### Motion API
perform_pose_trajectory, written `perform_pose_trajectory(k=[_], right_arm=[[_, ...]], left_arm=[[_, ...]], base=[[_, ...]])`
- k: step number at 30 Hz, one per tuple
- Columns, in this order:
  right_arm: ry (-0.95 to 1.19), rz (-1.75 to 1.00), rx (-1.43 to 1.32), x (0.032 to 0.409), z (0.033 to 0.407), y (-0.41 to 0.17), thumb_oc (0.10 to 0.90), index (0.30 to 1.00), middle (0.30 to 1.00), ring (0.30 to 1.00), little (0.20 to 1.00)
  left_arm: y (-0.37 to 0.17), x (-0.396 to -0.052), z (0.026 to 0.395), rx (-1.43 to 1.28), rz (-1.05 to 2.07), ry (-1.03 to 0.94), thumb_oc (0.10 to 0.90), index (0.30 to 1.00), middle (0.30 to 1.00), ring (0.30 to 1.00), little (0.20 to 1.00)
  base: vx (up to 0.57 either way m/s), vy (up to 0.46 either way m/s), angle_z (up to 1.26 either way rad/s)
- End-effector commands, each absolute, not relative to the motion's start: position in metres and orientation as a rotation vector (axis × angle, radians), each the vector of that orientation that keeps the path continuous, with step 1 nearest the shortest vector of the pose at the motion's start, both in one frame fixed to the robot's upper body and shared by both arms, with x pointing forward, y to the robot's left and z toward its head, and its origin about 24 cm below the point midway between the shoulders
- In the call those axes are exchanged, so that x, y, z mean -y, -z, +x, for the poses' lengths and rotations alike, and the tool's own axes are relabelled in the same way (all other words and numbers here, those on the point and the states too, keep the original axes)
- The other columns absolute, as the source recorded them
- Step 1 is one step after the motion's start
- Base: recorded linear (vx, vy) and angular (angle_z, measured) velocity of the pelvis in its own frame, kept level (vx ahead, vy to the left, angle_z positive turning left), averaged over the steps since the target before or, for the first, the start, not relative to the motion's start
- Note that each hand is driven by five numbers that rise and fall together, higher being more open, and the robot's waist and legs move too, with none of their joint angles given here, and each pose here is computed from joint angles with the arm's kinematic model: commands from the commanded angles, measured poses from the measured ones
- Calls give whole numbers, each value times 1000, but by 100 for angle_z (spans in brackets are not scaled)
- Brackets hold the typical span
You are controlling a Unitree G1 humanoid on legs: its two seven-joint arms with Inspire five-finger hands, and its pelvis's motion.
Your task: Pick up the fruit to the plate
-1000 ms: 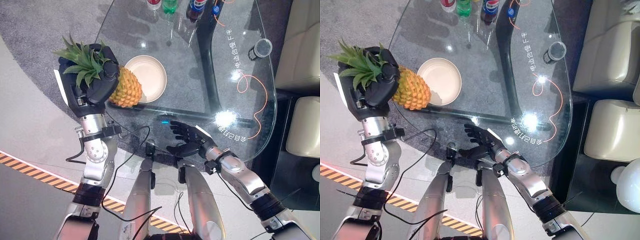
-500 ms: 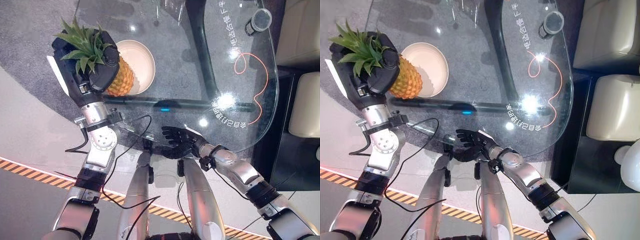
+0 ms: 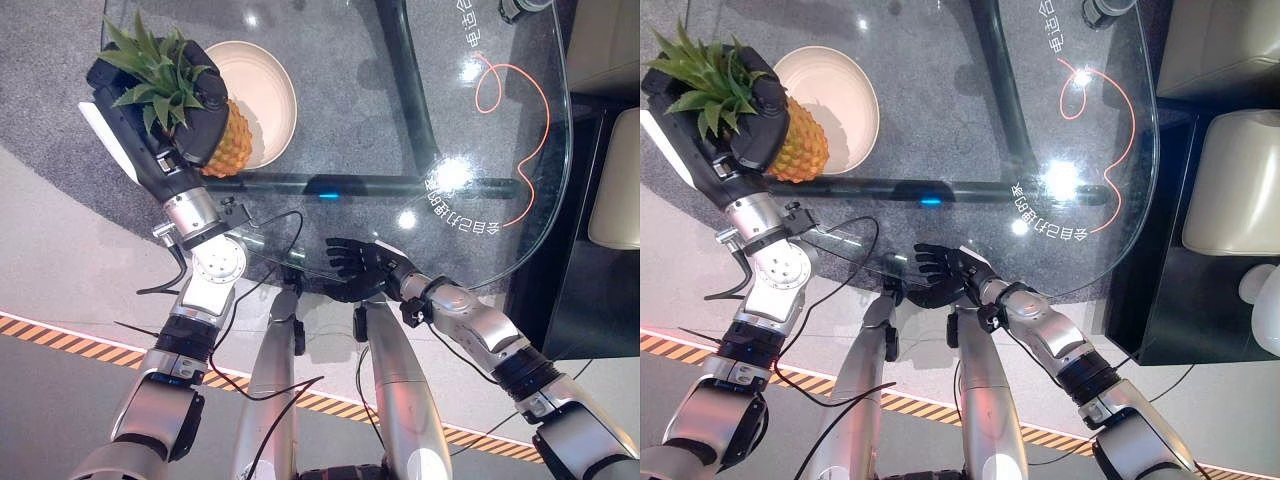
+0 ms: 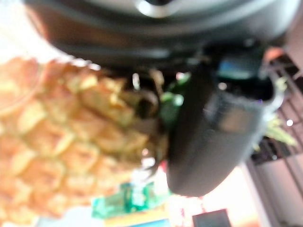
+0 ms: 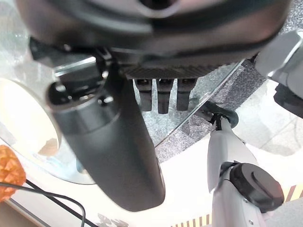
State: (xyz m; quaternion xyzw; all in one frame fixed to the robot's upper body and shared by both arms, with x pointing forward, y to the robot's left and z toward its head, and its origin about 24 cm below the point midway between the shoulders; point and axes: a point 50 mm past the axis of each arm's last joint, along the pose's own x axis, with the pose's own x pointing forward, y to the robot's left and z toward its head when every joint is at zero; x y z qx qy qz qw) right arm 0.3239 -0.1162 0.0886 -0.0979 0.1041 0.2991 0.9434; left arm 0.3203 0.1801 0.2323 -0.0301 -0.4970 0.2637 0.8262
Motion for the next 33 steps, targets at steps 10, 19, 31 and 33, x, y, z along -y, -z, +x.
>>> perform_pose_trajectory(k=[10, 19, 31, 33], right_arm=[[-728, -140, -225, 99, 315, -87, 800, 900, 900, 900, 900], [-731, -150, -219, 99, 318, -89, 800, 900, 900, 900, 900], [-735, -173, -205, 100, 320, -91, 800, 900, 900, 900, 900], [-735, -166, -198, 101, 320, -93, 800, 900, 900, 900, 900]], left_arm=[[-304, -169, 300, 1514, -98, -553, 100, 300, 300, 300, 200], [-321, -167, 312, 1502, -47, -584, 100, 300, 300, 300, 200], [-322, -187, 331, 1390, 49, -653, 100, 300, 300, 300, 200], [-324, -190, 333, 1371, 64, -669, 100, 300, 300, 300, 200]], base=[[1, 25, -4], [2, 8, 0], [0, 9, -4], [0, 0, 0]])
